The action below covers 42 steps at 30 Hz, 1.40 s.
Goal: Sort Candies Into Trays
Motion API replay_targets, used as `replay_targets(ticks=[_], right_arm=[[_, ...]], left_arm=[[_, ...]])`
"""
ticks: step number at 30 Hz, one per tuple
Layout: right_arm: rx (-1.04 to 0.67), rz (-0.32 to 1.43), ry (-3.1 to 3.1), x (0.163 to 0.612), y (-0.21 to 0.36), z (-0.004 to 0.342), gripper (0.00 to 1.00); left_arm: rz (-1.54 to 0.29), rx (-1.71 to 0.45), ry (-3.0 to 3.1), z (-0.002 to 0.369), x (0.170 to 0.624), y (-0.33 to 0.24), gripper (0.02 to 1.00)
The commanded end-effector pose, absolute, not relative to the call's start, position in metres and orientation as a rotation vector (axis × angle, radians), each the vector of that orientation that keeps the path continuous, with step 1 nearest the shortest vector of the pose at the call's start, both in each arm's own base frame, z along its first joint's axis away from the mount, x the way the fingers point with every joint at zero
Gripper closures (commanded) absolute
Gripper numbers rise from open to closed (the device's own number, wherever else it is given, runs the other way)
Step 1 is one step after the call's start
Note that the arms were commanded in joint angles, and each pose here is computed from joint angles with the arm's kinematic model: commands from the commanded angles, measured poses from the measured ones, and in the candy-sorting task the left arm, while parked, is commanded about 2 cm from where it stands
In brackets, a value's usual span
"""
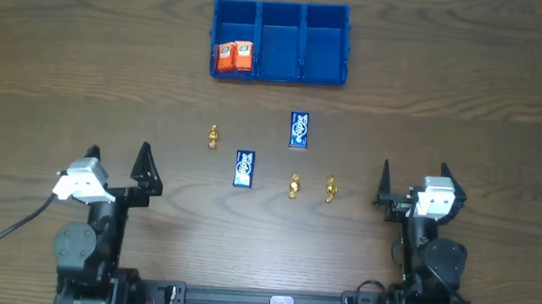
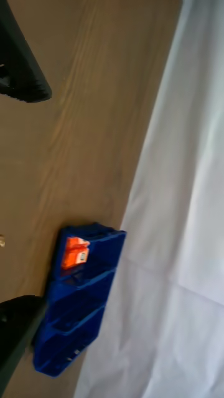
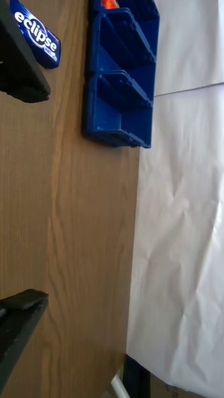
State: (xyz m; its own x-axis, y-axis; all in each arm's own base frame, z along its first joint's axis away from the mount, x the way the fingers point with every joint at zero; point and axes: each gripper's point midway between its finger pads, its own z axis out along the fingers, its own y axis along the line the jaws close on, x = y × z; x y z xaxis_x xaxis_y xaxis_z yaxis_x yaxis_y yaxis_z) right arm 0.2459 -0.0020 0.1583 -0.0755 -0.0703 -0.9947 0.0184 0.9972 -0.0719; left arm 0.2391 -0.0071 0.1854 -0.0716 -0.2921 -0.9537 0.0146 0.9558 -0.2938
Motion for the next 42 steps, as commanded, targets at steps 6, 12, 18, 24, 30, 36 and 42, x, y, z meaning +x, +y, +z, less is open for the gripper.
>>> replay_targets(ticks=[6, 12, 18, 24, 30, 36, 42], right_arm=[[-0.050, -0.081, 1.645, 0.246, -0.002, 0.157, 0.003], [-0.050, -0.081, 1.645, 0.246, -0.002, 0.157, 0.003], [-0.050, -0.081, 1.645, 0.246, -0.002, 0.157, 0.003], [-0.050, -0.081, 1.645, 0.246, -0.002, 0.157, 0.003], [-0.050, -0.081, 1.645, 0.246, -0.002, 0.157, 0.003], [-0.050, -0.081, 1.646, 0.246, -0.002, 0.157, 0.003], [-0.049, -0.081, 1.620, 0.246, -0.002, 0.163, 0.003]], left_arm=[[-0.265, -0.184, 1.722, 0.137, 0.243, -0.014, 0.020], [-0.279, -0.137, 1.726, 0.137, 0.243, -0.023, 0.020], [-0.286, -0.129, 1.728, 0.137, 0.243, -0.026, 0.020], [-0.286, -0.130, 1.728, 0.137, 0.243, -0.025, 0.020], [-0.286, -0.130, 1.728, 0.137, 0.243, -0.025, 0.023], [-0.286, -0.130, 1.728, 0.137, 0.243, -0.025, 0.020], [-0.286, -0.130, 1.728, 0.137, 0.243, -0.025, 0.020]])
